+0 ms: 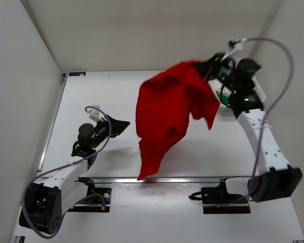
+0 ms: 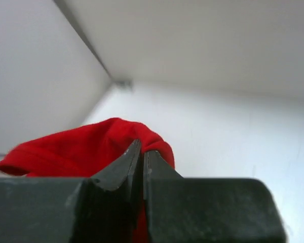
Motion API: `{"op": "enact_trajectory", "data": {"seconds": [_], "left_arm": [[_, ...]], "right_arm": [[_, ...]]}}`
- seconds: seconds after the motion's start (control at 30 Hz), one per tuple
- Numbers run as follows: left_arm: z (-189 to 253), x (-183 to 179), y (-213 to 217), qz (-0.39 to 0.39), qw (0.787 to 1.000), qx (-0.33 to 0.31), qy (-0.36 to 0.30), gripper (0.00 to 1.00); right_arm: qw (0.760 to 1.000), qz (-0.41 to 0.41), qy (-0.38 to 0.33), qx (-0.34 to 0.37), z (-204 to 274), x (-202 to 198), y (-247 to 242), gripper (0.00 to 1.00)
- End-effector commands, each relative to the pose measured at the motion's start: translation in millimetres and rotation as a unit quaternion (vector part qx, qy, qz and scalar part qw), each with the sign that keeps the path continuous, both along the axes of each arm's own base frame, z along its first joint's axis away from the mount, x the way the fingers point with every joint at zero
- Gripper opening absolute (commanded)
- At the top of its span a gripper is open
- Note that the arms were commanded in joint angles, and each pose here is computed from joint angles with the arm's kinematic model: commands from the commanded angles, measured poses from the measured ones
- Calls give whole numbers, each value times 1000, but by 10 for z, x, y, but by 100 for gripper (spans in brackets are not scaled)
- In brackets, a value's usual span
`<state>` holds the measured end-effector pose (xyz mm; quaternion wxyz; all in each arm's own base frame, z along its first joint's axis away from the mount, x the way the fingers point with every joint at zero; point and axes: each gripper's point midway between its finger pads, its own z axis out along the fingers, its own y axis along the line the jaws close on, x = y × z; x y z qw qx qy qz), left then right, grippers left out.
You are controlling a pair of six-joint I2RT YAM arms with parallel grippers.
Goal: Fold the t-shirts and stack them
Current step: Move the tshirt to the center of the board
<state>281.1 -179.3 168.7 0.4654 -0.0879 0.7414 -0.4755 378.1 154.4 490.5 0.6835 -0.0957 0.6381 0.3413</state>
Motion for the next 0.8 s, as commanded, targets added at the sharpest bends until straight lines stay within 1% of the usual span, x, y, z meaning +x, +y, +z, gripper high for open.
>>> {"op": "enact_trajectory", "data": {"seconds": [0.0, 0.03, 0.07, 0.13, 0.17, 0.23, 0.27, 0.3, 0.33, 0.37, 0.4, 0.43, 0.47, 0.5, 0.53, 0.57, 0.6, 0.63, 0.67, 0.7, 0.73, 0.77], "left_arm": [[118, 78, 104, 22, 1000, 5, -8, 56], [100, 87, 45, 11, 1000, 14, 1, 55], [106, 128, 35, 13, 1000, 21, 2, 55], [67, 145, -20, 7, 999, 47, 13, 56], [107, 192, -24, 13, 998, 56, 10, 56], [21, 156, -86, -1, 995, 94, 26, 56], [82, 193, -102, 0, 995, 101, 21, 56], [20, 133, -158, -15, 992, 120, 30, 56], [-7, 87, -228, -32, 989, 137, 37, 56], [15, 73, -279, -40, 988, 145, 36, 56], [-58, -9, -352, -57, 985, 154, 51, 56], [-54, -126, -490, -84, 982, 159, 49, 56], [-134, -252, -579, -104, 977, 174, 63, 56], [-209, -290, -601, -105, 975, 184, 71, 55], [-286, -405, -663, -121, 969, 199, 78, 55], [-383, -486, -690, -128, 964, 215, 90, 55], [-460, -508, -682, -126, 961, 226, 97, 55], [-582, -574, -675, -128, 955, 244, 108, 54], [-555, -562, -694, -126, 954, 249, 107, 54], [-529, -541, -720, -125, 953, 257, 101, 54], [-509, -510, -773, -121, 950, 271, 95, 56], [-529, -537, -815, -130, 944, 288, 89, 57]], "right_arm": [[988, 1, 143, 52, -1336, 300, -80, 0], [980, -5, 191, 58, -1835, 325, -101, 0], [971, -21, 230, 66, -2199, 337, -197, 0], [957, -44, 278, 71, -2597, 398, -335, 0], [953, -60, 288, 74, -2643, 467, -465, 0], [954, -84, 282, 63, -2628, 503, -585, 4], [958, -98, 265, 56, -2536, 491, -638, 12], [958, -118, 259, 45, -2525, 517, -707, 23], [958, -138, 248, 34, -2467, 486, -756, 29], [958, -148, 243, 25, -2410, 465, -751, 38], [951, -169, 258, 7, -2527, 439, -799, 42], [945, -183, 272, -5, -2666, 338, -812, 46], [941, -189, 281, -10, -2722, 230, -792, 48], [937, -192, 292, -11, -2877, 95, -793, 49], [936, -195, 294, -8, -2936, 28, -776, 49], [930, -198, 310, -10, -3143, -149, -779, 49], [921, -199, 336, -15, -3423, -308, -780, 47], [918, -197, 345, -15, -3552, -464, -762, 42], [921, -191, 340, -14, -3550, -542, -724, 40], [918, -188, 348, -15, -3680, -676, -713, 35], [916, -189, 354, -19, -3764, -770, -693, 31], [915, -181, 360, -25, -3818, -838, -632, 29]]}}
